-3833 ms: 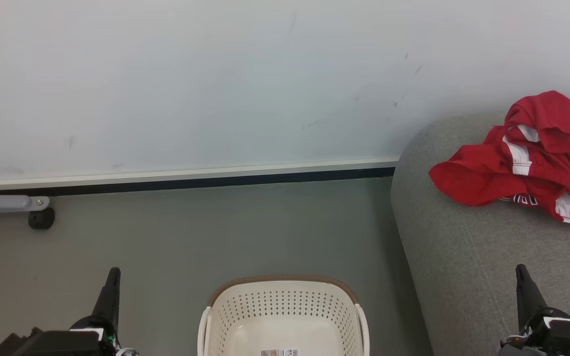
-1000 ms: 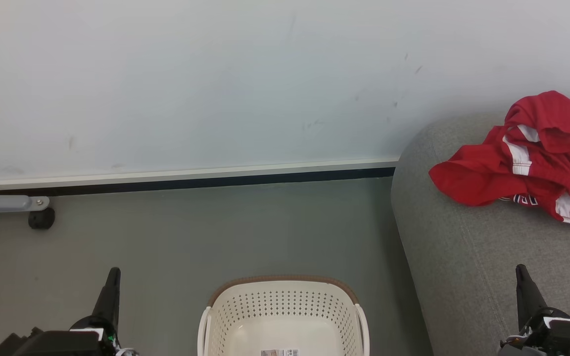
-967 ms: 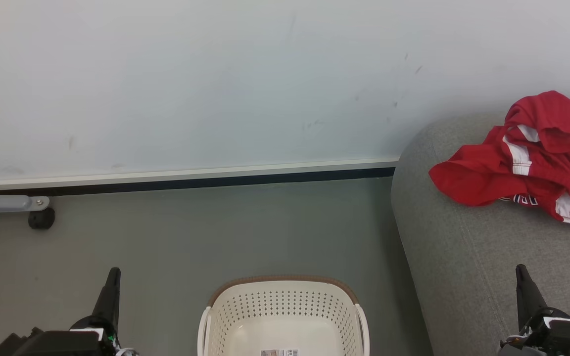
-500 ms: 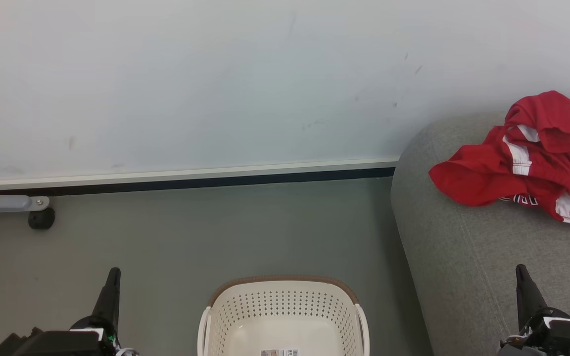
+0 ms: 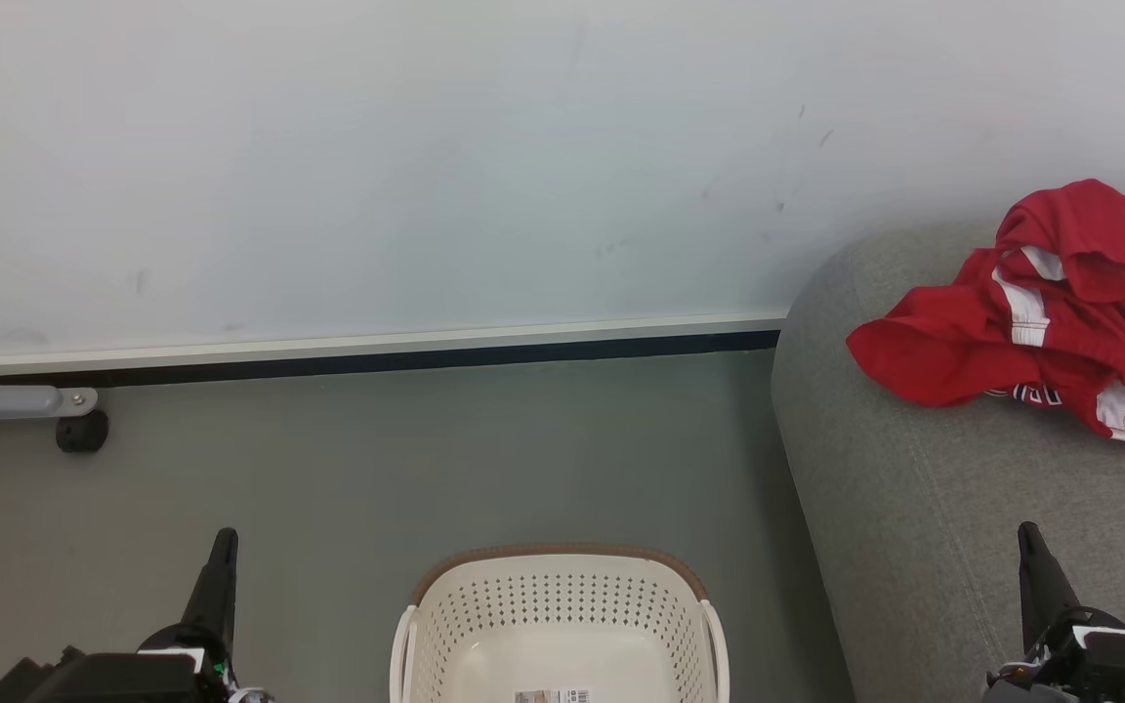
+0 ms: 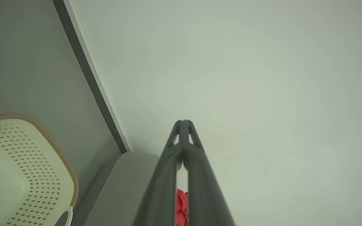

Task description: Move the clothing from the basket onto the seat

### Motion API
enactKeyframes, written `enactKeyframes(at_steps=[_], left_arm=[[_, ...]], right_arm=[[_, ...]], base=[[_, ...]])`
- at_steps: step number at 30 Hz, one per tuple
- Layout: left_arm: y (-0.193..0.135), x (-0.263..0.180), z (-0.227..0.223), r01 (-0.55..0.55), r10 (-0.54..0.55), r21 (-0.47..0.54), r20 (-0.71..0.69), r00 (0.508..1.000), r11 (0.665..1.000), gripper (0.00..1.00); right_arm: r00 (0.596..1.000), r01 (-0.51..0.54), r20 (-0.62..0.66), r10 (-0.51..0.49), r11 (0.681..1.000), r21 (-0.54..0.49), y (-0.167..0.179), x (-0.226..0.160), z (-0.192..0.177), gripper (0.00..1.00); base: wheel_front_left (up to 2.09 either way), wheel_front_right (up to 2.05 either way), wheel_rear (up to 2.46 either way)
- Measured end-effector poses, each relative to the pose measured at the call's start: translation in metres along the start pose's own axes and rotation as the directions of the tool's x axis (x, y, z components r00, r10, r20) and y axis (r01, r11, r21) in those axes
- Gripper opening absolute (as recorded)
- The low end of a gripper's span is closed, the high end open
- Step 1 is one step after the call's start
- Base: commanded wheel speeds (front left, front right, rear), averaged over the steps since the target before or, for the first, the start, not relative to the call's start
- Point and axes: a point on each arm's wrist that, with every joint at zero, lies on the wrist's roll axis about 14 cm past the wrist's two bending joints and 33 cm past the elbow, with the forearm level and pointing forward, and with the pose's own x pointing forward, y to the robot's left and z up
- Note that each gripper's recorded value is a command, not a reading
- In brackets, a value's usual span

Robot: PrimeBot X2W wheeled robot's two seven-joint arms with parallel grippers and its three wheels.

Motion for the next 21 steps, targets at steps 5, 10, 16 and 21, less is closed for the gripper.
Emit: enactKeyframes(at_steps=[5,10,16,21], left_arm=[[0.0,0.0,0.0,0.0,0.0,0.0,0.0,1.0,1.0,0.0],[0.0,0.0,0.0,0.0,0.0,0.0,0.0,1.0,1.0,0.0],[0.0,0.0,0.0,0.0,0.0,0.0,0.0,1.0,1.0,0.0],[0.0,0.0,0.0,0.0,0.0,0.0,0.0,1.0,1.0,0.0]], right_arm=[[1.0,0.0,0.0,0.0,1.0,0.0,0.0,0.0,0.0,0.0],[1.0,0.0,0.0,0.0,1.0,0.0,0.0,0.0,0.0,0.0],[1.0,0.0,0.0,0.0,1.0,0.0,0.0,0.0,0.0,0.0],[1.0,0.0,0.0,0.0,1.0,0.0,0.0001,0.0,0.0,0.0]], base=[[0.0,0.0,0.0],[0.0,0.0,0.0],[0.0,0.0,0.0],[0.0,0.0,0.0]])
